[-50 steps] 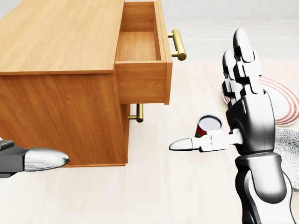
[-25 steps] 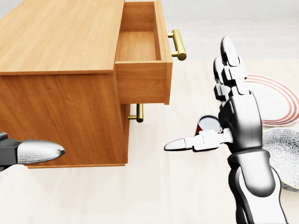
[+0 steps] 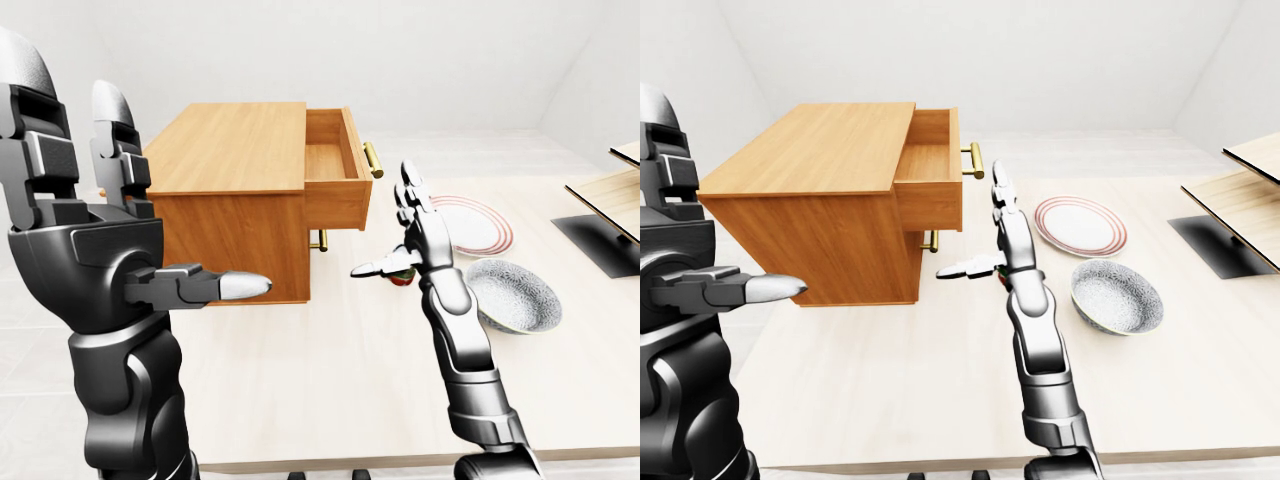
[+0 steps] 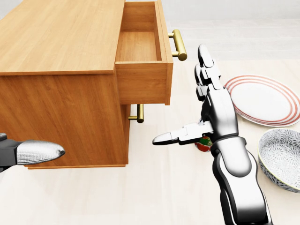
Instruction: Close the top drawer of the cabinet.
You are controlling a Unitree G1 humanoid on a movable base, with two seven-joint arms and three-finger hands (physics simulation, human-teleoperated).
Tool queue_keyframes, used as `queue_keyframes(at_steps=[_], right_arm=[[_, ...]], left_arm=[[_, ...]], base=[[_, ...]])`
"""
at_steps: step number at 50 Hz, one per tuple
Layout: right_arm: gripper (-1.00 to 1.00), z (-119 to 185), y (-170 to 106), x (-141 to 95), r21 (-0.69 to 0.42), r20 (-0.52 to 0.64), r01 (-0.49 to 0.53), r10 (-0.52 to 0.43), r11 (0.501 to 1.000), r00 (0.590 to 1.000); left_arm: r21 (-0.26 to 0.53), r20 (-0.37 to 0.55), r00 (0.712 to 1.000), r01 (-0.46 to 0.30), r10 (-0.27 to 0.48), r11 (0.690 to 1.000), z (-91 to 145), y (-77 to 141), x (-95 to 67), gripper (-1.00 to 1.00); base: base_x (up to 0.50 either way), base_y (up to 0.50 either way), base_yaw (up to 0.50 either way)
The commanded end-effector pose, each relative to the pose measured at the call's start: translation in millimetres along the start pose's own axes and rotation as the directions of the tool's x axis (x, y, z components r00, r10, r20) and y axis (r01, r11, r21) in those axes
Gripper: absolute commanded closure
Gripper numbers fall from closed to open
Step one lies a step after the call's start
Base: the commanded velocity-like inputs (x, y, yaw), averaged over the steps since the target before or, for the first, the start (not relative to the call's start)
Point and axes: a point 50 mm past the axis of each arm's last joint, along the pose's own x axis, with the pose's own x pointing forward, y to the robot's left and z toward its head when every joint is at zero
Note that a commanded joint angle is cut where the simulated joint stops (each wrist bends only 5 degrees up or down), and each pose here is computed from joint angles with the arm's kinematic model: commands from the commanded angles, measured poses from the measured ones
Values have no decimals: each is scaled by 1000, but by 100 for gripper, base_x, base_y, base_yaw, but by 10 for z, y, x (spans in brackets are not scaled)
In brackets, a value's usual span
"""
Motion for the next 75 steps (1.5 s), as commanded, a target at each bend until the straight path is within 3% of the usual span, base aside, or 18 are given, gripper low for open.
queue_keyframes(at_steps=[1,17,49,64,75], right_arm=[[-100,-230,161,107,43,-102,-46,50,998,993],[-100,-416,288,263,92,-195,-91,107,992,975],[-100,-67,278,306,49,-49,-100,103,994,994],[-100,-369,461,365,110,-188,-137,156,984,970],[-100,-370,539,376,124,-191,-152,174,981,966]], left_arm=[[4,0,1000,-3,3,1000,4,1,-4,-100],[6,3,1000,-7,7,1000,11,3,-10,-100],[3,4,1000,-5,5,1000,16,-1,-9,-100],[2,2,1000,-5,5,1000,8,0,-7,-100],[3,4,1000,-7,7,1000,16,3,-10,-100]], base=[[0,0,0],[0,0,0],[0,0,0],[0,0,0],[0,0,0]])
